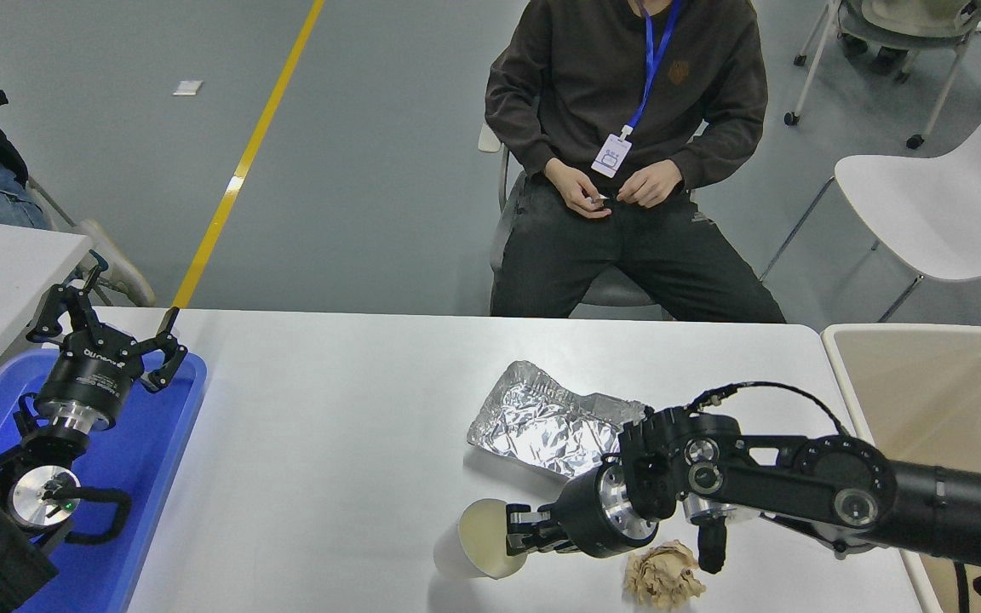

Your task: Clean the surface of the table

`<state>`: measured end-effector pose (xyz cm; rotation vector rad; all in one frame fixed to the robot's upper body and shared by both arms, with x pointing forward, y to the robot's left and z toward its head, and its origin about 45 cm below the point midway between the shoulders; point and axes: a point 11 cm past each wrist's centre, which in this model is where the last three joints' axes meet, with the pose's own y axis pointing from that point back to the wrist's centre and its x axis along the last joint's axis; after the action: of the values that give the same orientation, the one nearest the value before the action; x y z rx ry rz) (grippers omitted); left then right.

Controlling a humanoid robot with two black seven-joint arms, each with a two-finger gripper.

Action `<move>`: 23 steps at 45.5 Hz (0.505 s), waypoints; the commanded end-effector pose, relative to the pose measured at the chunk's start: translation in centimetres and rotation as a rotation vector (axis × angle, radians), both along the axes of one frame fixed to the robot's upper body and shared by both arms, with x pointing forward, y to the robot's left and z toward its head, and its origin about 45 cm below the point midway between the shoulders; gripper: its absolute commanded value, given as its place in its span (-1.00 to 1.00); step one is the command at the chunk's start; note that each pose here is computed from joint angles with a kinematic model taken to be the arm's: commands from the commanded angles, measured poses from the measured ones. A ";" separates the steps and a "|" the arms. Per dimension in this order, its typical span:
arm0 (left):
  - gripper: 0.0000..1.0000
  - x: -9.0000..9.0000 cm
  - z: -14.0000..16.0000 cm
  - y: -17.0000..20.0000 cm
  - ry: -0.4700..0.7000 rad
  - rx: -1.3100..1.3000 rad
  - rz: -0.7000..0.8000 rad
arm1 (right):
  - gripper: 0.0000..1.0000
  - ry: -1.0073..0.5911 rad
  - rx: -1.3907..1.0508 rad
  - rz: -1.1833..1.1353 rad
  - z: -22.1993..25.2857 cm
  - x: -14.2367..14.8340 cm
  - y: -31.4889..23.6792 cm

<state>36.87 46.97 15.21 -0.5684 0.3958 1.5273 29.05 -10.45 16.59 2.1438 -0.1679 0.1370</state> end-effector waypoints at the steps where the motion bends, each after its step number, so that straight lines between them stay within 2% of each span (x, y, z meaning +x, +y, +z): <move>1: 1.00 0.0 -0.1 0.0 0.002 0.000 0.000 | -1.00 -0.040 -0.031 -0.026 3.5 1.9 -3.6; 15: 1.00 0.0 0.0 0.0 0.000 -0.001 0.001 | -1.00 -0.096 -0.042 -0.088 8.2 4.0 -7.4; 23: 1.00 0.0 0.0 0.0 0.000 0.000 0.000 | -1.00 -0.135 -0.036 -0.110 11.5 4.1 -9.4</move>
<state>36.87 46.97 15.21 -0.5684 0.3959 1.5273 32.50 -17.11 23.78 2.0886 -0.2877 0.1905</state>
